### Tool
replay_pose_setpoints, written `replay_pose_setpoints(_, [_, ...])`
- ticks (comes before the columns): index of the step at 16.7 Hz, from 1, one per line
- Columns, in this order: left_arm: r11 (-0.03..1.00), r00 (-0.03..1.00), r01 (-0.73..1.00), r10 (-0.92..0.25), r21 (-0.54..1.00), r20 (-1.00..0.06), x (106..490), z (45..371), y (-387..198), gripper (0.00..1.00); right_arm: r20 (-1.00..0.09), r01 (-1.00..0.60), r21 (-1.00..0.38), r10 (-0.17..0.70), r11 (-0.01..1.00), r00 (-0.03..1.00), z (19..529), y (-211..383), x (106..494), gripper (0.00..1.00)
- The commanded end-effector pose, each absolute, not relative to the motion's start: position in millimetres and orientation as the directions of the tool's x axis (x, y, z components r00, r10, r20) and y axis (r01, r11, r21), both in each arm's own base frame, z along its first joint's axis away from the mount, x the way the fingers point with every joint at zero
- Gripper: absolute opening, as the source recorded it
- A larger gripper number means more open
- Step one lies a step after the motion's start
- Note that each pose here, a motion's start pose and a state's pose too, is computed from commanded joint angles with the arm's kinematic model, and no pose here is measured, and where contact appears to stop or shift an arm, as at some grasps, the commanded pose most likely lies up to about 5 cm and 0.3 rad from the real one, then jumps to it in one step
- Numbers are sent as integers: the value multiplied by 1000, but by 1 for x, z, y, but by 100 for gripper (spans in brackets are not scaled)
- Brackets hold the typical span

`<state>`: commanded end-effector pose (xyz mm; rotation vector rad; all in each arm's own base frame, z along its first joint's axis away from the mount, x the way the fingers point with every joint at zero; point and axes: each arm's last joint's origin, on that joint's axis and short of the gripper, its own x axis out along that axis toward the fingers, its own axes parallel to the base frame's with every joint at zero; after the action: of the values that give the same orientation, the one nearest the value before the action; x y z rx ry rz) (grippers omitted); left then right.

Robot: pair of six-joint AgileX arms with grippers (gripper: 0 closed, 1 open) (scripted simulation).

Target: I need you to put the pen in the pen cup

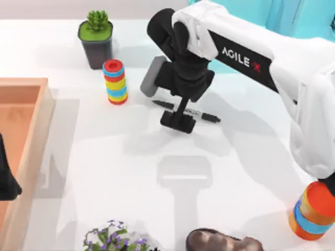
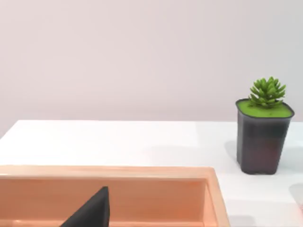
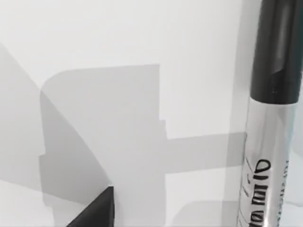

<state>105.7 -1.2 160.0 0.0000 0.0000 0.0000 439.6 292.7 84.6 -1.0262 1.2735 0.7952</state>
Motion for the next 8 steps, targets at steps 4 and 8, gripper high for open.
replay_pose_setpoints(4, [1000, 1000, 0, 0, 0, 0, 106, 160, -1, 100, -986, -916, -166, -68, 365, 151, 85, 293, 440, 10])
replay_pose_setpoints(8, [1000, 1000, 0, 0, 0, 0, 106, 160, -1, 100, -986, -916, -166, -68, 365, 151, 85, 293, 440, 0])
